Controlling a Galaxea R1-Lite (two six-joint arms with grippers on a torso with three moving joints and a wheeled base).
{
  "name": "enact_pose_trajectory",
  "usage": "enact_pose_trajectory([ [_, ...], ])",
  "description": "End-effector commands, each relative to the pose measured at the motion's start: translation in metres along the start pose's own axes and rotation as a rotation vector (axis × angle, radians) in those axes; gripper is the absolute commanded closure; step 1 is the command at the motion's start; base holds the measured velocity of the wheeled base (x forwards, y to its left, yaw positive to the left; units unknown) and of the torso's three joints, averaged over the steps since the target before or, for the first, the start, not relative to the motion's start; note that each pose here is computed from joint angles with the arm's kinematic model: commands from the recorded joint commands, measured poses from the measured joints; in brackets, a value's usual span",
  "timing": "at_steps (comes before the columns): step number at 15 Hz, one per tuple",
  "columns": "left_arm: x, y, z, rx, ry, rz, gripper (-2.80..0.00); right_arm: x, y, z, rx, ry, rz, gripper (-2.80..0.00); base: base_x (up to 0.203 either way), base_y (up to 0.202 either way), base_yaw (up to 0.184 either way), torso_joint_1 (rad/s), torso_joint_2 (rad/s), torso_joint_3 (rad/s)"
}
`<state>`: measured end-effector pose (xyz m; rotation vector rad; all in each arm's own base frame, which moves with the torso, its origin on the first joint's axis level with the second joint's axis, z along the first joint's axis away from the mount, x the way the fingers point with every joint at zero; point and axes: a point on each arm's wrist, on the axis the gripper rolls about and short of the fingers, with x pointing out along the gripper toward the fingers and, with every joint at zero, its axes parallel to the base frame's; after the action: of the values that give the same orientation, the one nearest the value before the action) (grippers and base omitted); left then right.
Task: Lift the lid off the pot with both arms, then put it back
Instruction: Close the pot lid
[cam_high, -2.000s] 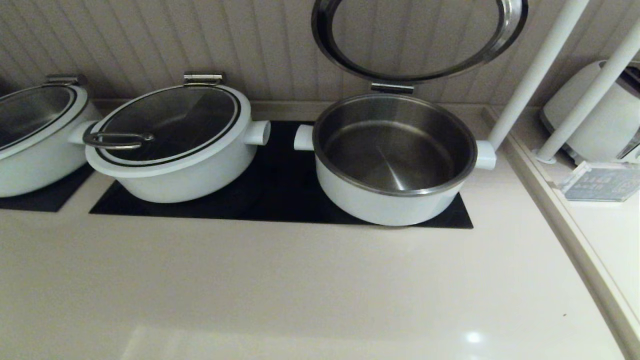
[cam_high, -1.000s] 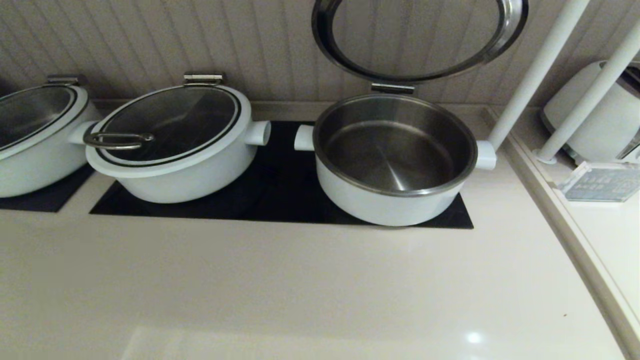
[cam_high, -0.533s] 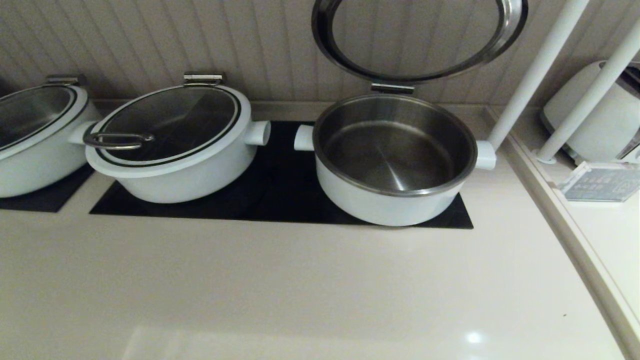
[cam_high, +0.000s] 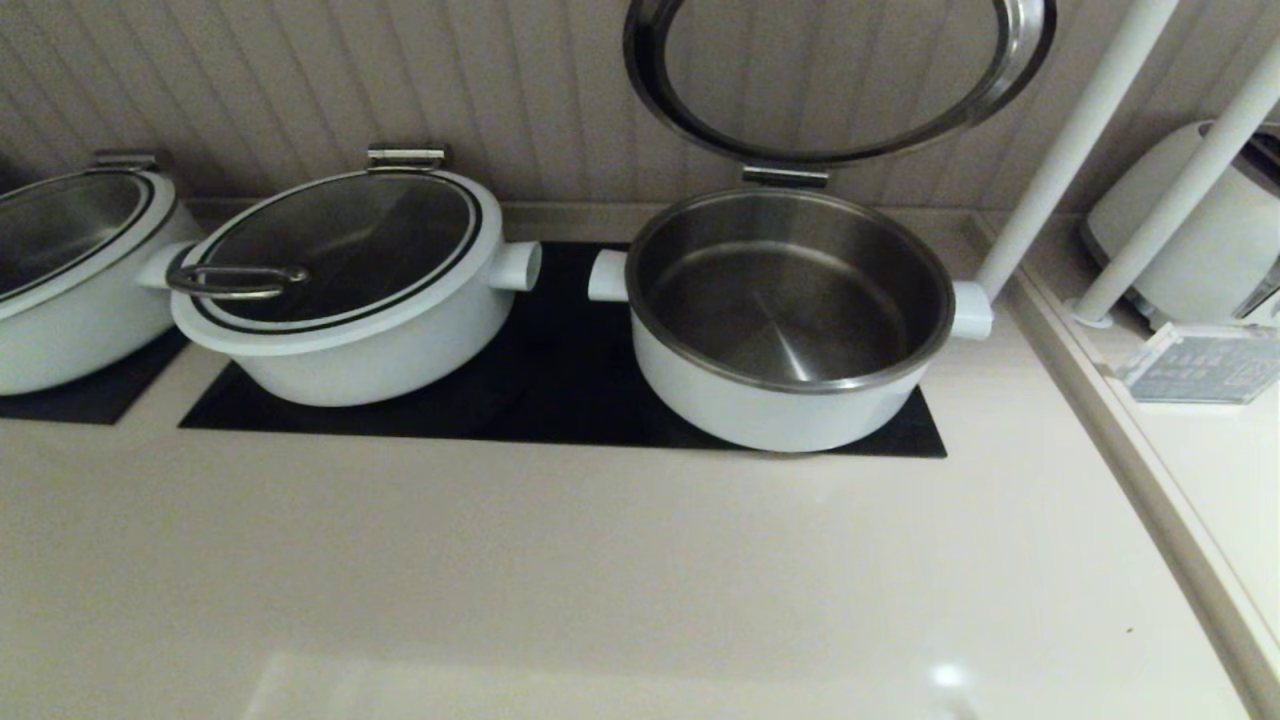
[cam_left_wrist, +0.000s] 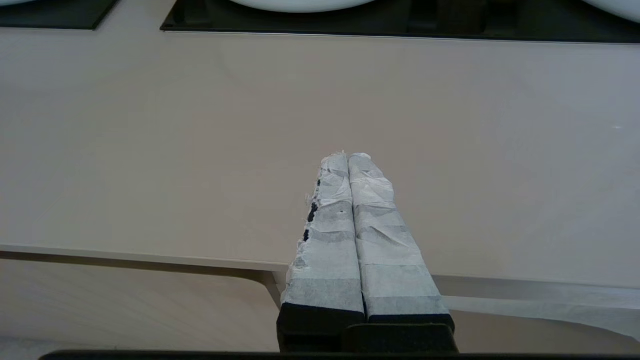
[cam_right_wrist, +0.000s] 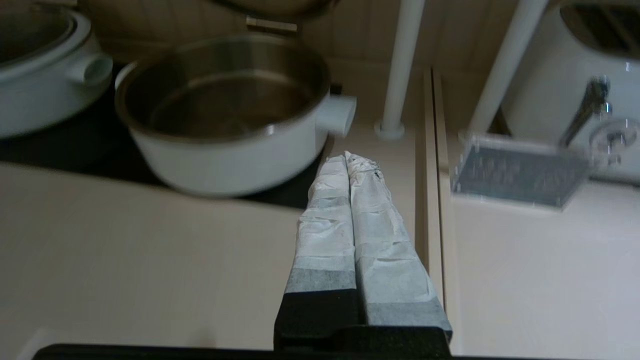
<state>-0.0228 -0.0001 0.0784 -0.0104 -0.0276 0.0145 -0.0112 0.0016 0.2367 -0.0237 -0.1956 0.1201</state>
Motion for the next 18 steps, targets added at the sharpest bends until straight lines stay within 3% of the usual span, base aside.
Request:
enact_pose_trajectory([
  [1,0.000,0.000,0.000,0.000,-0.002,0.001,0.00,0.055,-0.005,0.013,0.008,0.093,0.008,0.00,0.000,0.000,0.000,0.000,0.00,0.000],
  [3,0.000,0.000,0.000,0.000,-0.002,0.001,0.00,0.108,-0.009,0.038,0.006,0.055,0.018,0.00,0.000,0.000,0.000,0.000,0.00,0.000],
  [8,0.000,0.000,0.000,0.000,-0.002,0.001,0.00,0.229,-0.019,0.100,-0.022,-0.149,0.099,0.00,0.000,0.000,0.000,0.000,0.00,0.000],
  [15,0.000,0.000,0.000,0.000,-0.002,0.001,0.00,0.324,-0.027,0.136,-0.063,-0.340,0.163,0.00,0.000,0.000,0.000,0.000,0.00,0.000],
  [18,0.000,0.000,0.000,0.000,-0.002,0.001,0.00,0.343,-0.034,0.135,-0.107,-0.353,0.254,0.00,0.000,0.000,0.000,0.000,0.00,0.000],
])
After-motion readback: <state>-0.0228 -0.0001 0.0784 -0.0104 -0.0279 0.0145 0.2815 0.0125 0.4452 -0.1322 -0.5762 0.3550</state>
